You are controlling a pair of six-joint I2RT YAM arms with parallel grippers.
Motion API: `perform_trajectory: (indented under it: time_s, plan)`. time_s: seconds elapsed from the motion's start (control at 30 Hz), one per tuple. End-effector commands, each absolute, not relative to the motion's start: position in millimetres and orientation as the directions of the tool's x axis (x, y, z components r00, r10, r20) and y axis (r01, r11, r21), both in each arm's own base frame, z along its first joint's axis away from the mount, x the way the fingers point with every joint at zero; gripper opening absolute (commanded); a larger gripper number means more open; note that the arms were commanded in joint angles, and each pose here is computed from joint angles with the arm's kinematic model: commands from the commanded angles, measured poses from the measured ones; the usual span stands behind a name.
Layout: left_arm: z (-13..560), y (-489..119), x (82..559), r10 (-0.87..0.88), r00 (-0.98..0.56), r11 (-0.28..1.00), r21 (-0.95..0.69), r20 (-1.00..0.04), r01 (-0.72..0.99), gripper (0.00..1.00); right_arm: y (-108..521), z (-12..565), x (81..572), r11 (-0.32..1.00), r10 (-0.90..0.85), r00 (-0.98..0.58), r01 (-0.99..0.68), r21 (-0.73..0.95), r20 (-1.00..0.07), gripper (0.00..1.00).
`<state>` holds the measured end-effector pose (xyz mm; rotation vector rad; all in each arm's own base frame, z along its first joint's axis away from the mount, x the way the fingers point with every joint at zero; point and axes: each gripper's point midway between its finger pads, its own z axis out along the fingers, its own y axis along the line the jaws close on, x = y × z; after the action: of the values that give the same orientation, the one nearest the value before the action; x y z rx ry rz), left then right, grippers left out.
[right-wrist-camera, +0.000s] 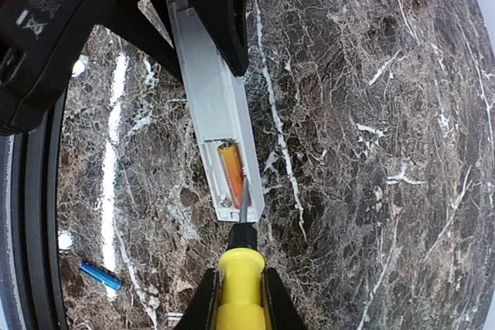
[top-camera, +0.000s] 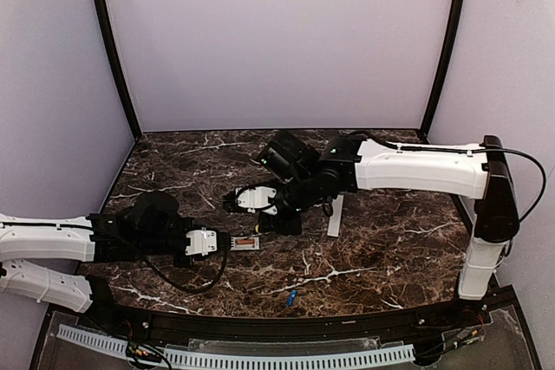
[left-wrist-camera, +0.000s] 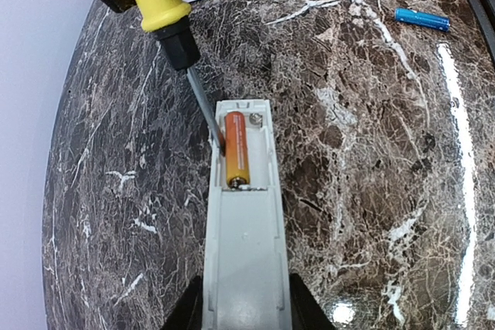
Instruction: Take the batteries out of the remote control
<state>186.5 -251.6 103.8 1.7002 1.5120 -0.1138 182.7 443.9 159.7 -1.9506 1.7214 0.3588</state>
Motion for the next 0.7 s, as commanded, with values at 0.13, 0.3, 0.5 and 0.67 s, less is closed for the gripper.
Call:
perform_trajectory:
  time_s: [0.13, 0.3, 0.5, 0.67]
  plan:
    - [146.1, -274.0, 195.4, 0.68, 0.371, 0.128, 0.601, -0.632, 0.789, 0.0, 453.3, 143.9, 172.6, -0.081, -0.829, 0.057, -0.996, 0.02, -0.556, 0.0]
    - [145.6, -274.7, 195.8, 0.683, 0.374, 0.125, 0.604, -0.628, 0.787, 0.0, 453.1, 141.4, 177.9, -0.062, -0.834, 0.034, -0.998, 0.032, -0.55, 0.0]
    - [144.3, -273.9, 196.4, 0.689, 0.375, 0.121, 0.61, -0.62, 0.783, 0.0, 454.0, 144.9, 177.9, -0.055, -0.825, 0.009, -0.996, 0.064, -0.565, 0.0]
    - [143.9, -272.6, 197.6, 0.696, 0.376, 0.122, 0.617, -0.611, 0.778, 0.0, 456.5, 143.4, 180.1, -0.046, -0.827, -0.013, -0.995, 0.091, -0.562, 0.0]
